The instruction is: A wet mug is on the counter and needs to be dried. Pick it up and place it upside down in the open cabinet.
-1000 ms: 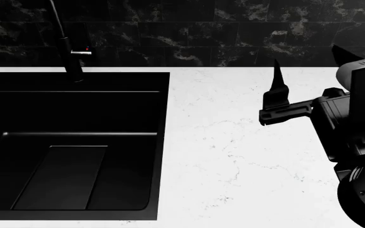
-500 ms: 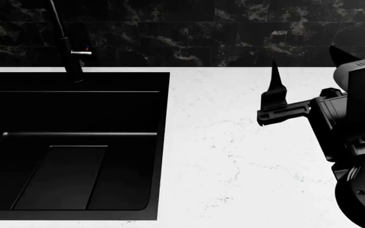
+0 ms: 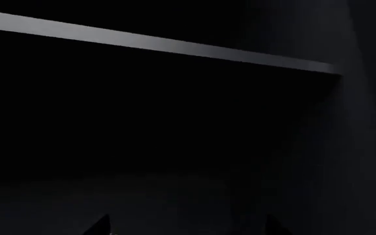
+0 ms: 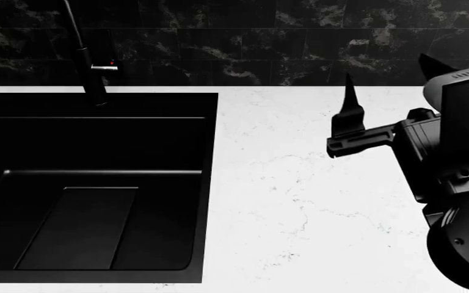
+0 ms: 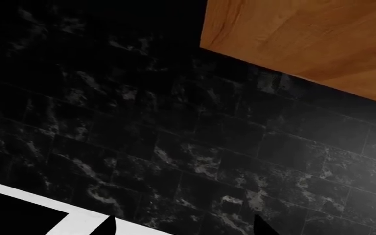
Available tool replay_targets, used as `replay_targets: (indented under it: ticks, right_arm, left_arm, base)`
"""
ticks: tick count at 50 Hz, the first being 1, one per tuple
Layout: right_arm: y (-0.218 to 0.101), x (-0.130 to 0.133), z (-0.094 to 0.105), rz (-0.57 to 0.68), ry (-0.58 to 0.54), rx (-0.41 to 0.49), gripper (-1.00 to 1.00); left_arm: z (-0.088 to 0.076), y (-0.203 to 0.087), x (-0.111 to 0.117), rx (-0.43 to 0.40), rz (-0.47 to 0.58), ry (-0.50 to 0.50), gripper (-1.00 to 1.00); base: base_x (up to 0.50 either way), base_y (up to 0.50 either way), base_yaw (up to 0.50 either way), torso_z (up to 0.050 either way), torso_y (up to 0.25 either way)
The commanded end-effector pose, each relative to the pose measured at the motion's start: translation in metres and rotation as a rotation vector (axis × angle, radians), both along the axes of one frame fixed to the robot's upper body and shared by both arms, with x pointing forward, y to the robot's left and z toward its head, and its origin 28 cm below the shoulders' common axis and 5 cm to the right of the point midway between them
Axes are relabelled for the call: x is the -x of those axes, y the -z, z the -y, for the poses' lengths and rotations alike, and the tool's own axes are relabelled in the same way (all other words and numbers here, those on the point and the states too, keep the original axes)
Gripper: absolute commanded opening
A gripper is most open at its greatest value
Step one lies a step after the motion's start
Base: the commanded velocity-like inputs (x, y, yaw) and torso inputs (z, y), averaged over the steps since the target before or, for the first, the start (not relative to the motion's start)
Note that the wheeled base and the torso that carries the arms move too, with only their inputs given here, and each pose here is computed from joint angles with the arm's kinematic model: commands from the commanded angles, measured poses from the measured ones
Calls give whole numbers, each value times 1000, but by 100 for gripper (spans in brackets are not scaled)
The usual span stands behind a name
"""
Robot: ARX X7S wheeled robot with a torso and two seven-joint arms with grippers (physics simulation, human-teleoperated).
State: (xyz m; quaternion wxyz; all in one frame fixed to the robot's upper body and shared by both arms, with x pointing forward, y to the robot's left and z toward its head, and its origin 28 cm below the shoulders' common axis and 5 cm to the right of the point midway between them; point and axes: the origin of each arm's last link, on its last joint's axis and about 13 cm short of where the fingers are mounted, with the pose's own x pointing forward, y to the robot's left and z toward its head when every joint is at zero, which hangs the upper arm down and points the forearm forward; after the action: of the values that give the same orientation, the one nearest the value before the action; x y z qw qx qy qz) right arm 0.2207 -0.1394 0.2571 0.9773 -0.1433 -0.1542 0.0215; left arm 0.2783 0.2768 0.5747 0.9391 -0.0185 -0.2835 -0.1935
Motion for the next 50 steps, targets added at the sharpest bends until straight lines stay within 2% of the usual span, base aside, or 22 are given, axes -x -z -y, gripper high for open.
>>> replay_targets:
  ticks: [1, 14, 21, 28, 36, 41, 50]
  right_arm:
    - [-2, -1, -1, 0, -7, 2, 100]
    - [2, -2, 0, -4, -8, -2, 100]
    - [2, -2, -1, 0, -7, -5, 100]
    - [1, -2, -2, 1, -8, -3, 100]
    - [2, -2, -2, -2, -8, -4, 100]
    - [3, -2, -2, -3, -10, -5, 100]
    - [2, -3, -2, -1, -11, -4, 100]
  left_arm:
    - [10, -3, 26, -52, 29, 102, 100]
    - [25, 8, 41, -95, 29, 189, 100]
    - [21, 36, 55, -90, 1, 216, 100]
    - [20, 53, 66, -89, -12, 243, 100]
    - [22, 68, 77, -107, -20, 268, 100]
    - [27, 75, 88, -109, -37, 333, 100]
    - [32, 90, 98, -131, -63, 376, 100]
  base:
    - [0, 0, 0, 0, 0]
    - [0, 0, 0, 0, 0]
    - [0, 0, 0, 0, 0]
    - [0, 0, 0, 0, 0]
    - [0, 0, 0, 0, 0]
    - [0, 0, 0, 0, 0]
    - [0, 0, 0, 0, 0]
